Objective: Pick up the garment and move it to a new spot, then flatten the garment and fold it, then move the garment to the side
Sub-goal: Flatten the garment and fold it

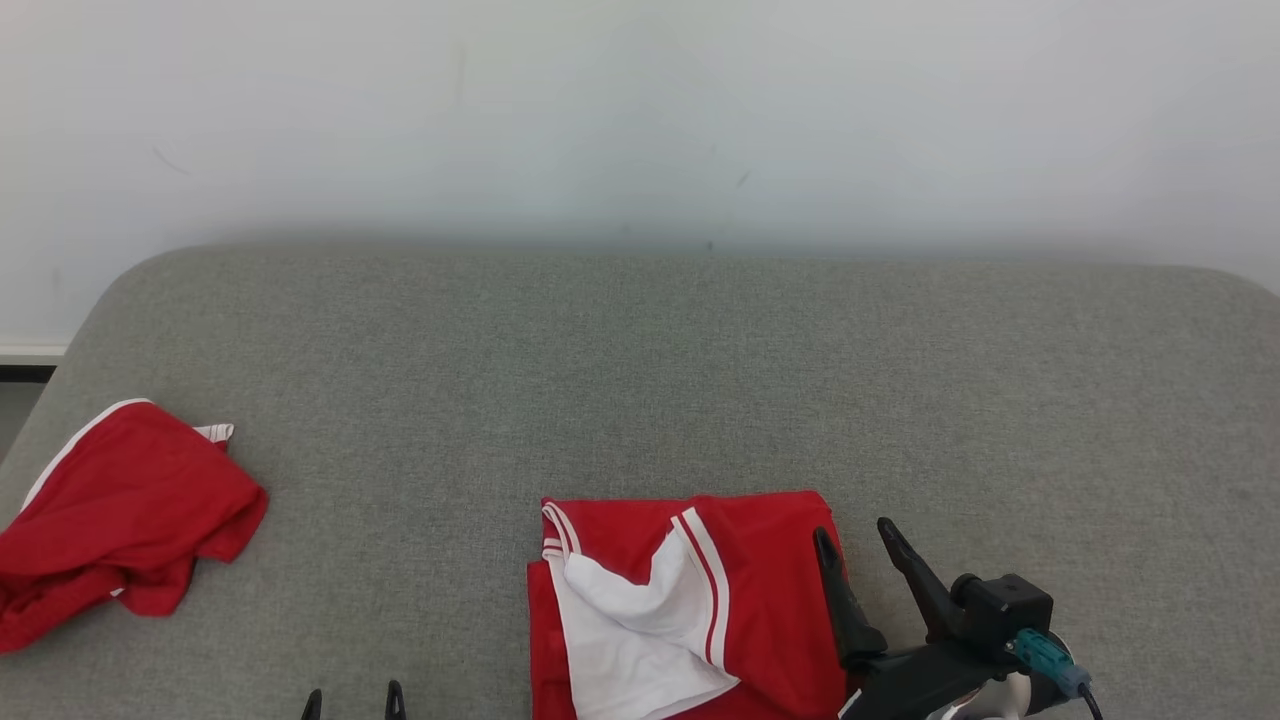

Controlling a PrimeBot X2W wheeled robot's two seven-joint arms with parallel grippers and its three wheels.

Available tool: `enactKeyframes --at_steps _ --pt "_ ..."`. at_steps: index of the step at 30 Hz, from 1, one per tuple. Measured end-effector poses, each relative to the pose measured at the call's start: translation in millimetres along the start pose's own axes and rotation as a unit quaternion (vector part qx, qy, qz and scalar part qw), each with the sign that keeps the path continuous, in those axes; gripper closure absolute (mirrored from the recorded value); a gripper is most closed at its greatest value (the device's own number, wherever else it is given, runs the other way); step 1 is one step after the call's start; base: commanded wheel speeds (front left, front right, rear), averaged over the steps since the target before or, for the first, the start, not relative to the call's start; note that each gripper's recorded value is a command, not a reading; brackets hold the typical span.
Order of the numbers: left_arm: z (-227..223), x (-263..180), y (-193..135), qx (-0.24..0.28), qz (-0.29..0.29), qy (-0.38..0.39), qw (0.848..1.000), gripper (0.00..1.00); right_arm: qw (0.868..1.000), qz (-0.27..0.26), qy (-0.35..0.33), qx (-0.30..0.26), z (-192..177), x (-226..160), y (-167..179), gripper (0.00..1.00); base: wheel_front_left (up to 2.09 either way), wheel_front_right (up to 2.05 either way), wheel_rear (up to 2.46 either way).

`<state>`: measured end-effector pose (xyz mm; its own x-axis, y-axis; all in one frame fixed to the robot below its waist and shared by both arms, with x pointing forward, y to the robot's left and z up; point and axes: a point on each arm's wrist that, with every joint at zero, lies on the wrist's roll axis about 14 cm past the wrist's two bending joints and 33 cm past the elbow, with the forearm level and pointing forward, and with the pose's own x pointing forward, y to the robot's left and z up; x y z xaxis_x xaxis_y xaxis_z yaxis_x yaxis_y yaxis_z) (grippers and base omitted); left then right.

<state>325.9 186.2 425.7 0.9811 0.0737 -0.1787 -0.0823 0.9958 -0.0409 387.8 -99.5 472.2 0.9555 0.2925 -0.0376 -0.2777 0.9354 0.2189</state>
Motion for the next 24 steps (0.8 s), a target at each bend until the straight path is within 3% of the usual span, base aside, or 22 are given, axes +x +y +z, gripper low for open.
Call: enactKeyframes --at_steps 18,19,20,22,24 --pt "-8 -9 15 -0.004 0.026 0.012 1.000 0.00 0.993 0.104 0.053 -0.017 -25 29 58 0.00 0.00 0.00 0.00" --pt "-9 -9 16 -0.004 0.027 0.013 1.000 0.00 0.992 0.108 0.059 -0.020 -29 31 59 0.12 0.00 0.00 0.00" --pt "-9 -9 17 -0.005 0.029 0.014 0.999 0.00 0.991 0.112 0.065 -0.023 -32 31 61 0.55 0.00 0.00 0.00" --pt "-10 -10 18 -0.005 0.033 0.015 0.999 0.00 0.989 0.125 0.071 -0.027 -36 34 68 1.00 0.00 0.00 0.00" --pt "-10 -9 19 -0.006 0.035 0.016 0.999 0.00 0.987 0.141 0.069 -0.025 -34 37 79 1.00 0.00 0.00 0.00"
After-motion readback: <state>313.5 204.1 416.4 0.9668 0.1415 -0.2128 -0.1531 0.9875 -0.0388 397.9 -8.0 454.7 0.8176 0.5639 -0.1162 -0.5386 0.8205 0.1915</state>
